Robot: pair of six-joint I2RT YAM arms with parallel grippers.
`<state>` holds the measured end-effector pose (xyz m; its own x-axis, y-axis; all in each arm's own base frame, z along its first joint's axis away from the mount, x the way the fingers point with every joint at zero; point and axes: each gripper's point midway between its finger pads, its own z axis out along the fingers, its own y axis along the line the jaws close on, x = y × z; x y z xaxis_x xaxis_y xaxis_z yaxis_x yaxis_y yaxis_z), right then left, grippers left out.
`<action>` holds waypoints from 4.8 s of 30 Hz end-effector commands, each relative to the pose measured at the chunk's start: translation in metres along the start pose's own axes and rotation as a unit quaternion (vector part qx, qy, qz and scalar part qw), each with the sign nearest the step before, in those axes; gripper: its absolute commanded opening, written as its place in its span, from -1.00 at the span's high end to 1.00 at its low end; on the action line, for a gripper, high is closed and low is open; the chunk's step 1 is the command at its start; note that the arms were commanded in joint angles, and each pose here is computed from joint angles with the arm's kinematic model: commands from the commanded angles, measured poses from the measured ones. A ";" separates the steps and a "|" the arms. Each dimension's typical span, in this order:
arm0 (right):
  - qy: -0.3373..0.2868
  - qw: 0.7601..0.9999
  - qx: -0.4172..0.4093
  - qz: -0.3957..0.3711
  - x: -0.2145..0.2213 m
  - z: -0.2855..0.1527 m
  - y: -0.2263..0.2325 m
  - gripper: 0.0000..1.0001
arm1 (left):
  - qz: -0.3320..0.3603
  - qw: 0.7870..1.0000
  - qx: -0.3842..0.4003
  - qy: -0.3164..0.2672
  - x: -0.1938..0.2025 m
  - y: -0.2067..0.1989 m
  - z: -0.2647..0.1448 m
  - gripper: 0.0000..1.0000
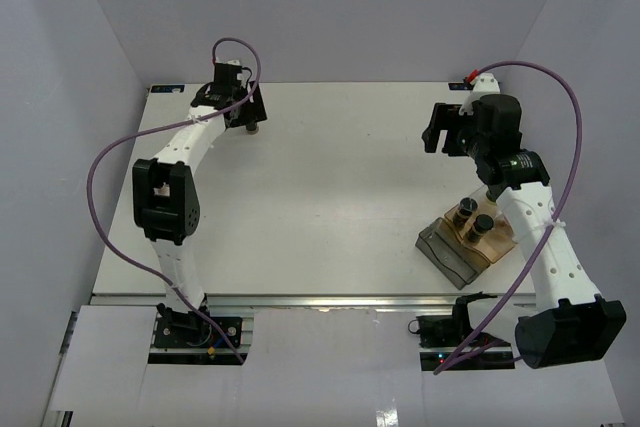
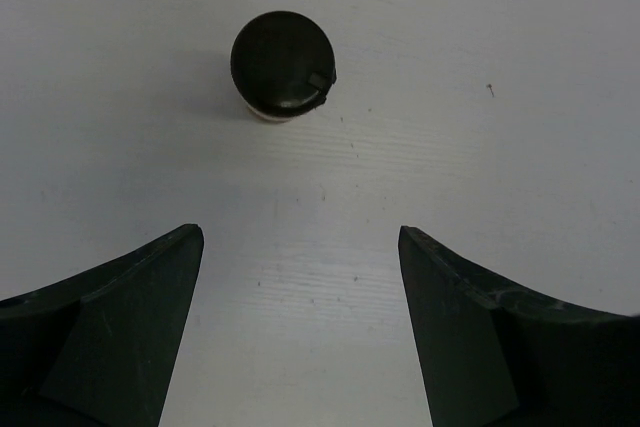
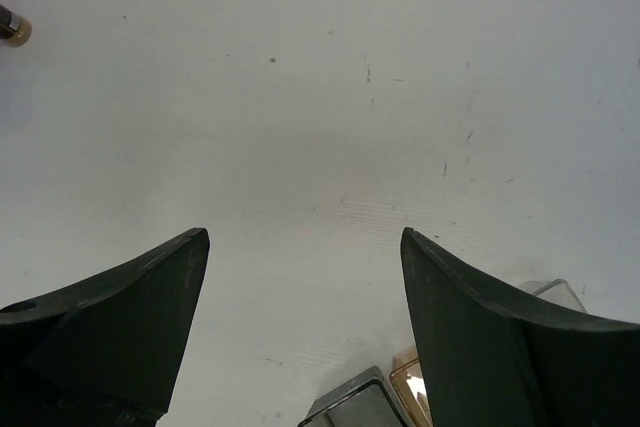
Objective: Organize the condiment bottles
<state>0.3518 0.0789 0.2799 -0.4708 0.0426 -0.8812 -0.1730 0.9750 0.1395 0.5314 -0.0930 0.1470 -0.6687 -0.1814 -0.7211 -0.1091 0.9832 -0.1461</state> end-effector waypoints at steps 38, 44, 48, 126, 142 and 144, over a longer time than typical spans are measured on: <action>-0.105 0.993 0.019 -0.048 -0.053 -0.018 -0.005 -0.68 | 0.055 0.997 -0.015 -0.056 -0.028 -0.001 0.064 0.21; -0.104 0.993 0.021 -0.047 -0.048 -0.023 -0.006 -0.67 | 0.051 0.997 0.003 -0.049 -0.026 -0.010 0.041 0.72; -0.113 0.993 0.016 -0.040 -0.044 -0.025 -0.004 -0.66 | 0.054 0.998 0.031 -0.024 -0.004 -0.040 0.013 0.93; 0.155 0.951 -0.242 -0.114 0.142 -0.058 0.161 -0.66 | -0.029 0.991 0.133 0.015 0.120 -0.048 -0.208 -0.96; 0.239 0.935 -0.191 -0.179 0.210 -0.035 0.163 -0.60 | -0.041 0.990 0.131 0.012 0.123 -0.032 -0.206 -0.96; 0.246 0.934 -0.185 -0.184 0.215 -0.034 0.160 -0.58 | -0.046 0.989 0.137 0.013 0.125 -0.033 -0.206 -0.96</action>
<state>0.1915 0.2388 0.1338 -0.6420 -0.4719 -0.6043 -0.6599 0.7413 0.1222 0.3030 -0.1431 0.1889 -0.7085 -0.2507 -0.6597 0.0030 0.9337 -0.3581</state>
